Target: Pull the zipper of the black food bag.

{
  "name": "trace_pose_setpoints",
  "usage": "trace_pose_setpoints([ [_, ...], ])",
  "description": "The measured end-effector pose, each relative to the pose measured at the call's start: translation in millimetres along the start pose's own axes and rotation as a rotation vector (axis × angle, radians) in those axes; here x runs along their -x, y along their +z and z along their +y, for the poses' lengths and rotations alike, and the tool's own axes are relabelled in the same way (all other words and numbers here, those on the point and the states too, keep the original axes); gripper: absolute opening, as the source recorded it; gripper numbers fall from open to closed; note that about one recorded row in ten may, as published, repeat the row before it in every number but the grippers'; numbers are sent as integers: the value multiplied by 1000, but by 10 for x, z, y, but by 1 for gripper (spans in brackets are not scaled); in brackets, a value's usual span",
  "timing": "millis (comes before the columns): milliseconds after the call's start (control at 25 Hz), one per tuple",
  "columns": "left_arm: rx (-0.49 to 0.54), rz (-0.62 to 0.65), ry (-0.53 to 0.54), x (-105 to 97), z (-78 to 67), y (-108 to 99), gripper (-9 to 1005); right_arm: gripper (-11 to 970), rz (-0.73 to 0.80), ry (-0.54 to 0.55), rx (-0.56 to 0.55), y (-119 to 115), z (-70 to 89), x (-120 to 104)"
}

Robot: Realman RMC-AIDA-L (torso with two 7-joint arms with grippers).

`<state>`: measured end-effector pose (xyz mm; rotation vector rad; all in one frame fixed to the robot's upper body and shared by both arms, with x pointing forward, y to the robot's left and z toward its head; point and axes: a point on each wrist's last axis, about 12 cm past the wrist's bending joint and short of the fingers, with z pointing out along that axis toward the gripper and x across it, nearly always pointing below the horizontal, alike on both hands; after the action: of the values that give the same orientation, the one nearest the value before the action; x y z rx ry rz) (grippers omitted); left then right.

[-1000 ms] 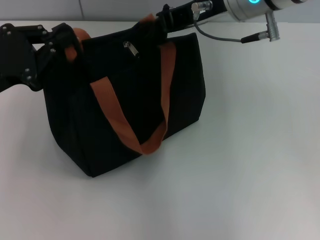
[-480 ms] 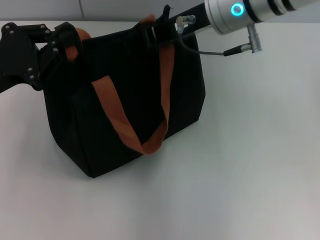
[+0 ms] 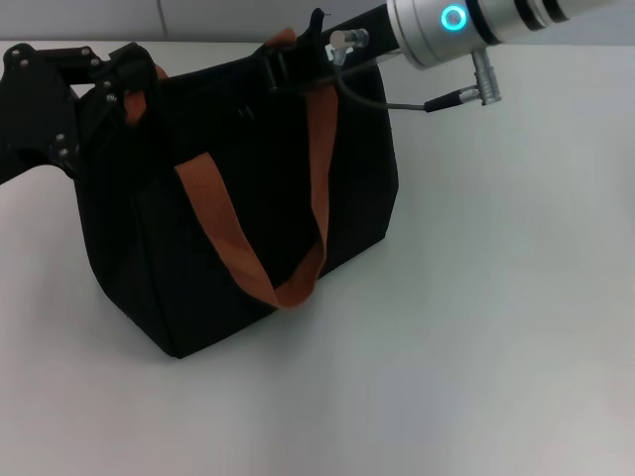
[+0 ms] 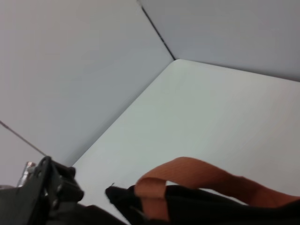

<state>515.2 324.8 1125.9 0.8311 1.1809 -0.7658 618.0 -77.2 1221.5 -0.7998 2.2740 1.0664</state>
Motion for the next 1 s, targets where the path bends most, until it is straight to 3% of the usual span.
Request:
trace_pose_setpoints([
  [200,-3,-2,-1,5,-1,-2,32,188,3,12,-9,8,-53,-29],
  [520,-6,-5,-2,5,-6,10,32,182,16,1,14,44,12,-11],
  [1000,-14,-10,-3,12,-12,7,32,90,25,3,-7,64,15,-8],
])
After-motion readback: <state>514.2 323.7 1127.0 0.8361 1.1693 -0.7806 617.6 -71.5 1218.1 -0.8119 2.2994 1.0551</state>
